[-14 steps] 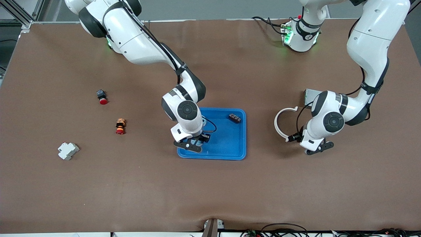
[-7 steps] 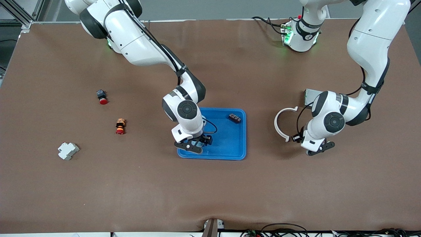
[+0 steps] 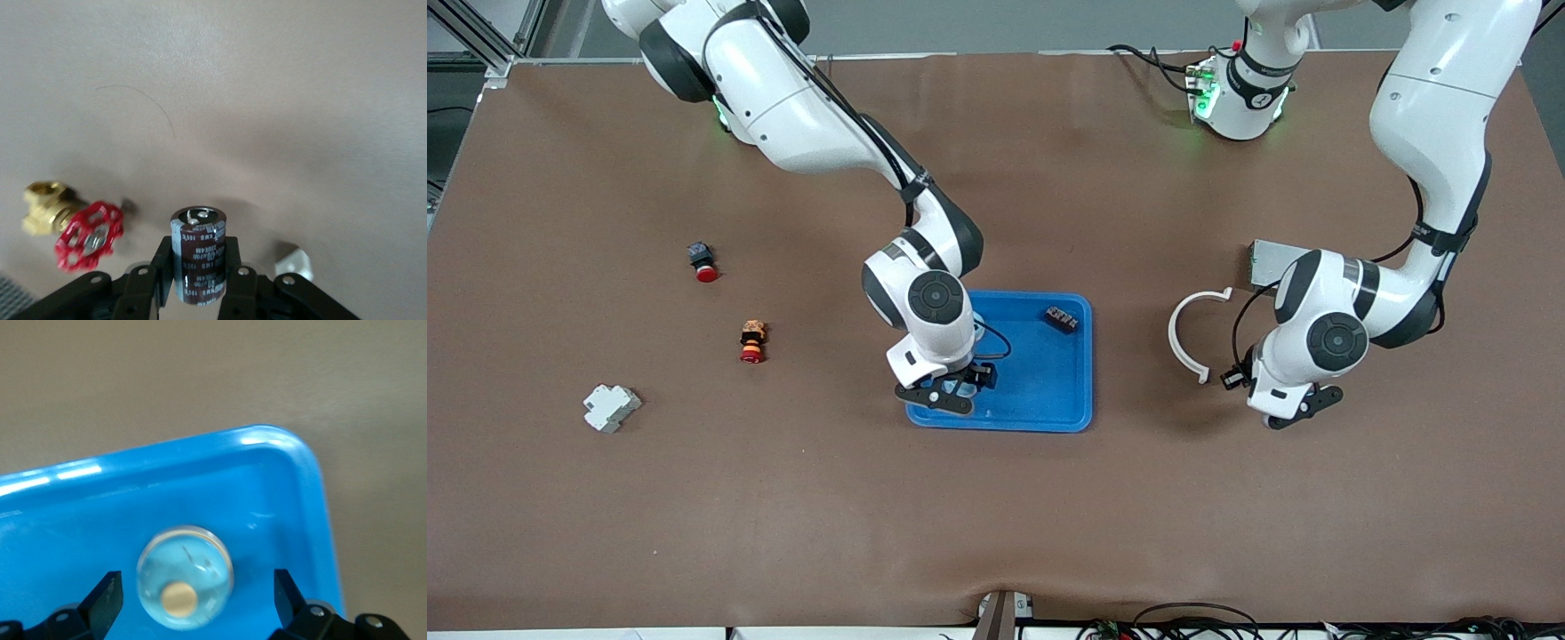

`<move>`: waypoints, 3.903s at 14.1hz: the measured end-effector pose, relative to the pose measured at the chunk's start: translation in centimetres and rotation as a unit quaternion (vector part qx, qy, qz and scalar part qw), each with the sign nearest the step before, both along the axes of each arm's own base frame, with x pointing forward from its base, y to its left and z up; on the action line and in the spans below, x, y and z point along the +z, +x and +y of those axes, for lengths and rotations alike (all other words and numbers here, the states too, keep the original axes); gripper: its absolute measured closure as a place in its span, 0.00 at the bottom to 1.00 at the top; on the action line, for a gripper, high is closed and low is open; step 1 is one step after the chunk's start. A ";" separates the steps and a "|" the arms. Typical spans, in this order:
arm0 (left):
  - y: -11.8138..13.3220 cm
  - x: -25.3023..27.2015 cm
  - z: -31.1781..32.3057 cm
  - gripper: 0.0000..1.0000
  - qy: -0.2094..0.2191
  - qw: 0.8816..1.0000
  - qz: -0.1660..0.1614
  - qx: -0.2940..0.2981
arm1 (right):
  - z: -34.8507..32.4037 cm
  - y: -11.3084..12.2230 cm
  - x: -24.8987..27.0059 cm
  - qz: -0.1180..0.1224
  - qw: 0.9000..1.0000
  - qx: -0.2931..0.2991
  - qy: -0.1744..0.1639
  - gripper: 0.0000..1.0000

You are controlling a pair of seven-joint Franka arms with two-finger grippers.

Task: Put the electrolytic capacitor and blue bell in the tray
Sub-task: 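Carry the blue button into the tray while the left gripper grasps the capacitor, then withdraw the right gripper to rest while the left gripper carries the capacitor, then lower the second capacitor into the tray and open the left gripper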

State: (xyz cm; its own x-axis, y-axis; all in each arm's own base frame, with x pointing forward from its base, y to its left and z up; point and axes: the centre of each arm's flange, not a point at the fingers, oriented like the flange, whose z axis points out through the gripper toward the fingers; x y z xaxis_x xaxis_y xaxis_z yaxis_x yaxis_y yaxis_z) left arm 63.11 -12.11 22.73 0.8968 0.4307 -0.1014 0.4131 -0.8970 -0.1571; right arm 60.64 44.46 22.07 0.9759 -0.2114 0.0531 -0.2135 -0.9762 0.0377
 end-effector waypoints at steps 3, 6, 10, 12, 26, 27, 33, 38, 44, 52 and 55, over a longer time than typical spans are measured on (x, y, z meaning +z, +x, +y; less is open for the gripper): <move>1.1 3.4 -3.2 0.66 0.020 1.000 0.001 0.020 | -1.6 1.0 2.9 0.002 1.000 0.025 -0.007 0.00; 1.3 5.7 -6.2 0.66 0.021 0.998 -0.004 0.062 | -5.0 3.1 5.9 0.004 0.998 0.057 -0.013 0.00; 0.8 9.2 -13.5 0.66 -0.008 0.989 -0.023 0.148 | -11.1 5.4 10.9 0.021 0.997 0.073 -0.027 0.00; 0.2 10.5 -16.6 0.66 -0.012 0.982 -0.036 0.183 | -14.8 6.7 13.7 0.021 0.996 0.077 -0.027 0.00; -1.6 6.2 -30.1 0.66 -0.135 0.947 -0.110 0.270 | -35.3 10.6 21.4 0.011 0.992 0.121 -0.028 0.00; -1.7 5.4 -30.2 0.66 -0.133 0.948 -0.106 0.270 | -36.9 10.8 21.7 0.010 0.992 0.122 -0.028 0.00; -1.9 0.9 -29.8 0.66 -0.104 0.952 -0.098 0.269 | -42.8 10.4 25.6 -0.009 0.991 0.131 -0.032 0.00; -2.6 -1.3 -30.6 0.66 -0.095 0.956 -0.096 0.261 | -45.2 8.9 29.5 -0.014 0.992 0.120 -0.033 0.00; -2.4 -2.9 -30.1 0.66 -0.089 0.955 -0.101 0.264 | -47.6 5.3 34.8 0.008 0.993 0.113 -0.014 0.00; -2.4 -3.1 -30.1 0.66 -0.087 0.956 -0.102 0.263 | -47.1 1.7 37.7 0.000 0.993 0.113 0.026 0.00; -2.4 -3.5 -29.9 0.66 -0.085 0.956 -0.101 0.264 | -46.4 0.5 38.4 -0.004 0.993 0.118 0.027 0.00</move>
State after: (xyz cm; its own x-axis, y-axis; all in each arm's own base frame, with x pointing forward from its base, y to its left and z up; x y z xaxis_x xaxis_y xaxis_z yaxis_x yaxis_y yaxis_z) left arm 60.72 -42.05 19.25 0.5684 0.8207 -0.0574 0.8211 -0.5615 0.1025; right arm 61.12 -1.96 60.44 0.9982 0.0193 0.0561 0.0203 -0.9996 -0.0178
